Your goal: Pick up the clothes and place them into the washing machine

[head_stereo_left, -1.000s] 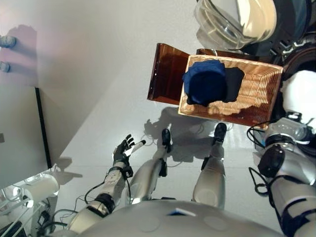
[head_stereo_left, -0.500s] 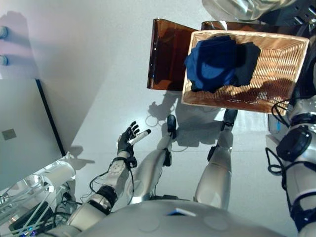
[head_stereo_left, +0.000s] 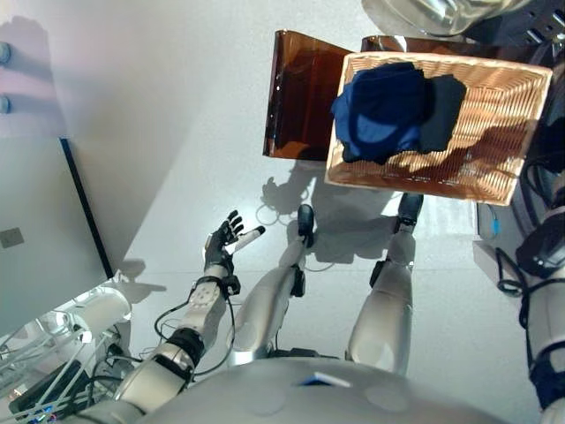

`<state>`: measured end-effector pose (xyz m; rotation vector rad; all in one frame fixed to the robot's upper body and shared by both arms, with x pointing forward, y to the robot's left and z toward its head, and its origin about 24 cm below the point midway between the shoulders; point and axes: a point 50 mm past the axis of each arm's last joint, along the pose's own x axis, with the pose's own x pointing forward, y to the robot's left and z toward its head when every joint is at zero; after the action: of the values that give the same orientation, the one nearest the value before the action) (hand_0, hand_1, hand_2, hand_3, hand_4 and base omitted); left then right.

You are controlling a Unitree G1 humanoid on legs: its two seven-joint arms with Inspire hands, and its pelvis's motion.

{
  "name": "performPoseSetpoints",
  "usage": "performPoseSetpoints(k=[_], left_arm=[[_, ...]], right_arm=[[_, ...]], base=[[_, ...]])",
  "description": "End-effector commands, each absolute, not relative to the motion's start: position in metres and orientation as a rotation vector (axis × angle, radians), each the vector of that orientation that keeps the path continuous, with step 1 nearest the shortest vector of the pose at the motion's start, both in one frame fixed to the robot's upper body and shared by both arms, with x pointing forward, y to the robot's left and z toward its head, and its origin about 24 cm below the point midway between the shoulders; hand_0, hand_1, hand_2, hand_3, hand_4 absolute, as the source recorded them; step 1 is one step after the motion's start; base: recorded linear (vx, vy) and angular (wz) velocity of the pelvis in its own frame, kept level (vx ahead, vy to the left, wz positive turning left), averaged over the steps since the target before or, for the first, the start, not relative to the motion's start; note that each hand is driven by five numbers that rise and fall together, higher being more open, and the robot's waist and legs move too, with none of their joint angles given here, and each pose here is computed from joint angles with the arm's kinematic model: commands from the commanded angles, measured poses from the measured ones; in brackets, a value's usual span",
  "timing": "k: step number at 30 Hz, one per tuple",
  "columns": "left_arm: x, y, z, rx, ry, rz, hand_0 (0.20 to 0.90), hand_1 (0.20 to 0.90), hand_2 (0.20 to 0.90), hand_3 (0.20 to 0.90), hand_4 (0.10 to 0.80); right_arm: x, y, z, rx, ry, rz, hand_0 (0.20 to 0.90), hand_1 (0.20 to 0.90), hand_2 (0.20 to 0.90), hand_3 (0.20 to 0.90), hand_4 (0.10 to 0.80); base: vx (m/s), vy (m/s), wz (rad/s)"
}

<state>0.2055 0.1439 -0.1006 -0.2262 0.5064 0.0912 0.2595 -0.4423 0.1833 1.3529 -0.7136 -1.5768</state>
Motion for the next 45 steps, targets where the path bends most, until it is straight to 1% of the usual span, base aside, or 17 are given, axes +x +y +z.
performPoseSetpoints(k=[1,9,10,11,12,19,23,25,29,31,32,33,37,38,45], left_arm=[[0.184,0.173,-0.112,-0.154,0.546,0.181,0.9,0.9,0.9,0.9,0.8],[0.182,0.175,-0.113,-0.156,0.548,0.195,0.9,0.9,0.9,0.9,0.8],[0.183,0.174,-0.112,-0.162,0.541,0.192,0.9,0.9,0.9,0.9,0.8],[0.183,0.174,-0.112,-0.162,0.539,0.191,0.9,0.9,0.9,0.9,0.8],[0.182,0.175,-0.113,-0.16,0.545,0.194,0.9,0.9,0.9,0.9,0.8],[0.179,0.175,-0.115,-0.165,0.563,0.206,0.9,0.9,0.9,0.9,0.8],[0.177,0.176,-0.117,-0.167,0.577,0.218,0.9,0.9,0.9,0.9,0.8],[0.179,0.175,-0.116,-0.175,0.572,0.219,0.9,0.9,0.9,0.9,0.8],[0.184,0.176,-0.112,-0.182,0.544,0.22,0.9,0.9,0.9,0.9,0.8],[0.183,0.177,-0.112,-0.181,0.545,0.223,0.9,0.9,0.9,0.9,0.8],[0.187,0.178,-0.109,-0.188,0.524,0.219,0.9,0.9,0.9,0.9,0.8],[0.189,0.178,-0.108,-0.192,0.512,0.217,0.9,0.9,0.9,0.9,0.8],[0.189,0.18,-0.107,-0.194,0.507,0.214,0.9,0.9,0.9,0.9,0.8],[0.188,0.179,-0.107,-0.194,0.504,0.202,0.9,0.9,0.9,0.9,0.8],[0.189,0.181,-0.105,-0.185,0.494,0.193,0.9,0.9,0.9,0.9,0.8]], right_arm=[[0.199,-0.475,0.248,1.02,-1.117,-1.624,0.2,0.2,0.2,0.2,0.3],[0.2,-0.474,0.25,0.997,-1.108,-1.622,0.2,0.2,0.2,0.2,0.3],[0.2,-0.474,0.251,1.0,-1.108,-1.621,0.266,0.266,0.266,0.266,0.347],[0.201,-0.474,0.251,1.0,-1.102,-1.619,0.527,0.527,0.527,0.527,0.533],[0.201,-0.475,0.251,1.009,-1.099,-1.623,0.9,0.9,0.9,0.9,0.8],[0.206,-0.473,0.246,1.029,-1.059,-1.625,0.9,0.9,0.9,0.9,0.8],[0.214,-0.471,0.233,1.035,-0.958,-1.658,0.9,0.9,0.9,0.9,0.8],[0.224,-0.467,0.221,1.004,-0.861,-1.653,0.9,0.9,0.9,0.9,0.8],[0.245,-0.457,0.203,0.924,-0.713,-1.579,0.9,0.9,0.9,0.9,0.8],[0.246,-0.457,0.201,0.926,-0.709,-1.575,0.9,0.9,0.9,0.9,0.8],[0.255,-0.45,0.185,0.907,-0.631,-1.54,0.9,0.9,0.9,0.9,0.8],[0.256,-0.449,0.18,0.896,-0.606,-1.532,0.9,0.9,0.9,0.9,0.8],[0.258,-0.446,0.162,0.903,-0.52,-1.536,0.9,0.9,0.9,0.9,0.8],[0.258,-0.445,0.147,0.895,-0.449,-1.544,0.9,0.9,0.9,0.9,0.8],[0.261,-0.427,0.101,0.878,-0.269,-1.528,0.9,0.9,0.9,0.9,0.8]], base=[[0.0,0.0,0.0],[-0.004,0.016,-0.02],[-0.001,0.01,-0.04],[0.003,0.006,-0.03],[0.0,0.0,0.0],[0.0,0.0,0.0],[-0.004,0.001,-0.01],[-0.024,0.009,-0.07],[-0.036,0.021,-0.01],[-0.029,0.005,0.01],[-0.08,0.017,0.01],[-0.081,0.018,0.06],[-0.044,0.033,0.07],[-0.029,0.033,0.02],[-0.021,0.032,0.07]])
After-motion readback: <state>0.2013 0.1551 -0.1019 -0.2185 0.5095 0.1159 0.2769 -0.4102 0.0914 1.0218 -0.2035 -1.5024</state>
